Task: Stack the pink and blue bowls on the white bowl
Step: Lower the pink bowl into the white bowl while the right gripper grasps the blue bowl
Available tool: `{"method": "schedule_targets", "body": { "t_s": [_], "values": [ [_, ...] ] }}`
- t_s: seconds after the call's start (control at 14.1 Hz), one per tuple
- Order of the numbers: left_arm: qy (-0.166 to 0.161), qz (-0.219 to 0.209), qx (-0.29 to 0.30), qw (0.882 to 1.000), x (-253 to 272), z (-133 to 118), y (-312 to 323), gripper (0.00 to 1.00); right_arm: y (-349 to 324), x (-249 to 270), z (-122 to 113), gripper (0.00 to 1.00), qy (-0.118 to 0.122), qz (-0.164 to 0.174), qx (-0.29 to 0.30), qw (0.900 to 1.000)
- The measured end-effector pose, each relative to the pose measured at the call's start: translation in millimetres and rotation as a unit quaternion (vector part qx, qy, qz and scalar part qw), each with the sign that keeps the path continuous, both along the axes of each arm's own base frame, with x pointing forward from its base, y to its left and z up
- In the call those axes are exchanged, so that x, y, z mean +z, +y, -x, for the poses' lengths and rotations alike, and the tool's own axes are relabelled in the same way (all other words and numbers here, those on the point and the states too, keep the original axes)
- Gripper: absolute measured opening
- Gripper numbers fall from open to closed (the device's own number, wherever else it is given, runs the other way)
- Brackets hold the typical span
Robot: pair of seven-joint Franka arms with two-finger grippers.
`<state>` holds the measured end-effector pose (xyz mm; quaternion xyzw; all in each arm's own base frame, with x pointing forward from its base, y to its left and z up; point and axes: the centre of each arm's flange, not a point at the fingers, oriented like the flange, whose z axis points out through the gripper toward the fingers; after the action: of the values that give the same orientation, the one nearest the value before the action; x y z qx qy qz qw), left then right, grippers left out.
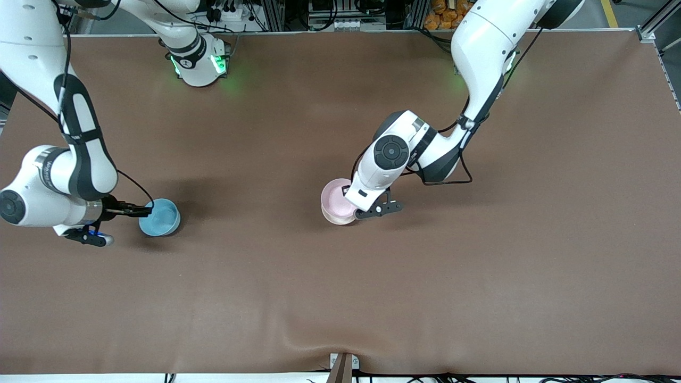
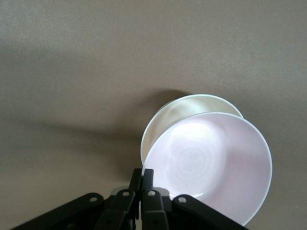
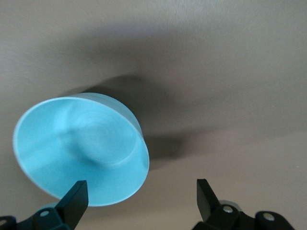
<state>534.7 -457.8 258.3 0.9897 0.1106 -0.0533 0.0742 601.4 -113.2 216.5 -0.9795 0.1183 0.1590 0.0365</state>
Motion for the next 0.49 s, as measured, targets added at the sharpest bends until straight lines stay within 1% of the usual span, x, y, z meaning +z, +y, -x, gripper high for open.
{"method": "schedule_targets", "body": {
  "t_s": [0.14,0.21,0.28,0.42,0.49],
  "values": [
    [-0.007,0.006,0.002,1.0,-1,-1,-1,0.03,0,-13,2,1.0,0.009,0.001,-0.005,1.0],
    [-0.008,0.007,0.002,1.0,-3,-1,-1,0.03,0,-17,3,0.97,0.012,0.003,-0.011,1.0],
    [-0.01,0.009,0.003,1.0,-6,-1,-1,0.03,0,-20,2,0.97,0.013,0.005,-0.016,1.0],
    [-0.01,0.009,0.004,1.0,-12,-1,0,0.03,0,-21,-1,0.78,0.0,0.01,-0.021,1.0],
    [-0.009,0.009,0.005,1.0,-16,0,0,0.03,-1,-22,-3,0.65,-0.009,0.014,-0.026,1.0]
  ]
}}
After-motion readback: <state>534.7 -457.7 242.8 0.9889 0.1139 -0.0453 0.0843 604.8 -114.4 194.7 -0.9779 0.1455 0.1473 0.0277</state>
